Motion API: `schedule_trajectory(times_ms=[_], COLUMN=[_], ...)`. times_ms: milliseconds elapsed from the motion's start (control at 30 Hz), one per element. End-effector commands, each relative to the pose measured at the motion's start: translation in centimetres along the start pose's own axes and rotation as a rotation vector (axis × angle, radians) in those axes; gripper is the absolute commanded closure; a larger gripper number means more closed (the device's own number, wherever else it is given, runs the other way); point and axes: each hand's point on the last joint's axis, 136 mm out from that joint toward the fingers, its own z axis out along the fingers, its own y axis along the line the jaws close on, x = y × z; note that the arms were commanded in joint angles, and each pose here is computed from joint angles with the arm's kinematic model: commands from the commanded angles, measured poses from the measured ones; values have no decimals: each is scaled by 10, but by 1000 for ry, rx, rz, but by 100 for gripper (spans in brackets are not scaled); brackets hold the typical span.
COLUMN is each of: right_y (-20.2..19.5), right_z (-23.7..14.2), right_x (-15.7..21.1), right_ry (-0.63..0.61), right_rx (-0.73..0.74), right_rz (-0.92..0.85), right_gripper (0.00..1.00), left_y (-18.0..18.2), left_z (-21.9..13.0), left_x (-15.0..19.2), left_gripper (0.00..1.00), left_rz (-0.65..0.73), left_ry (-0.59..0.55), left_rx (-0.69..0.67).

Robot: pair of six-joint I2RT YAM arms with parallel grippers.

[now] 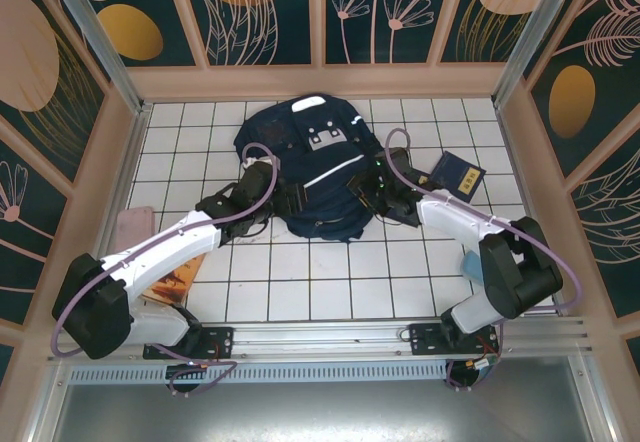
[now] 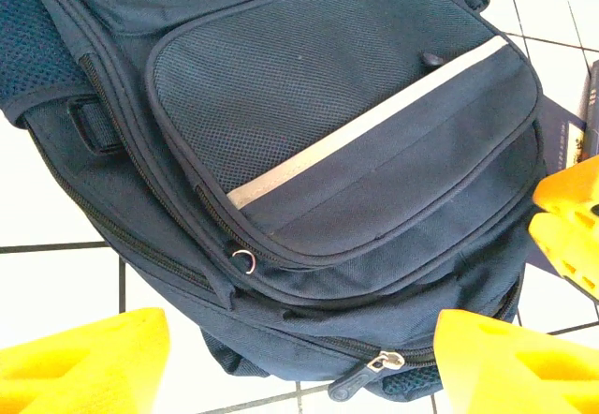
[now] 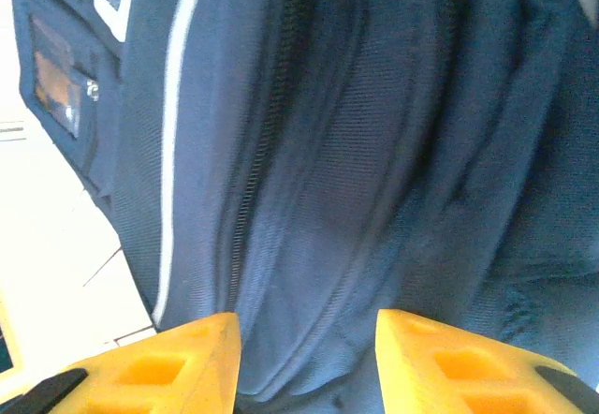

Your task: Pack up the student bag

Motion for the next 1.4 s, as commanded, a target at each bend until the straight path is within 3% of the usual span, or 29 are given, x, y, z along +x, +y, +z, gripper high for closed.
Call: schedule_trajectory(times_ms=[0, 100, 300, 800, 900, 1100, 1367], right_y=[33, 31, 19, 31, 32, 56, 101], right_z=[-9, -12, 11, 56, 60, 47, 7], right_x=[-3, -12, 0, -9, -9, -17, -23], right_ry=[-25, -68, -13, 11, 17, -15, -67], right_rx=[-50, -12, 60, 83, 79, 23, -119], right_rz=[-28, -13, 47, 56, 53, -8, -107], right_gripper=[56, 54, 52, 61, 68, 91, 98], left_y=[-5, -5, -3, -2, -5, -15, -22], left_z=[1, 5, 11, 17, 17, 19, 25], left_x=[-2, 0, 9, 32, 38, 62, 82], left_gripper=[26, 27, 27, 31, 34, 46, 53], left_rz=[-20, -17, -16, -22, -17, 23, 106], left_ry=[-16, -10, 13, 80, 102, 171, 203], left_rx=[34, 34, 36, 85, 114, 225, 318])
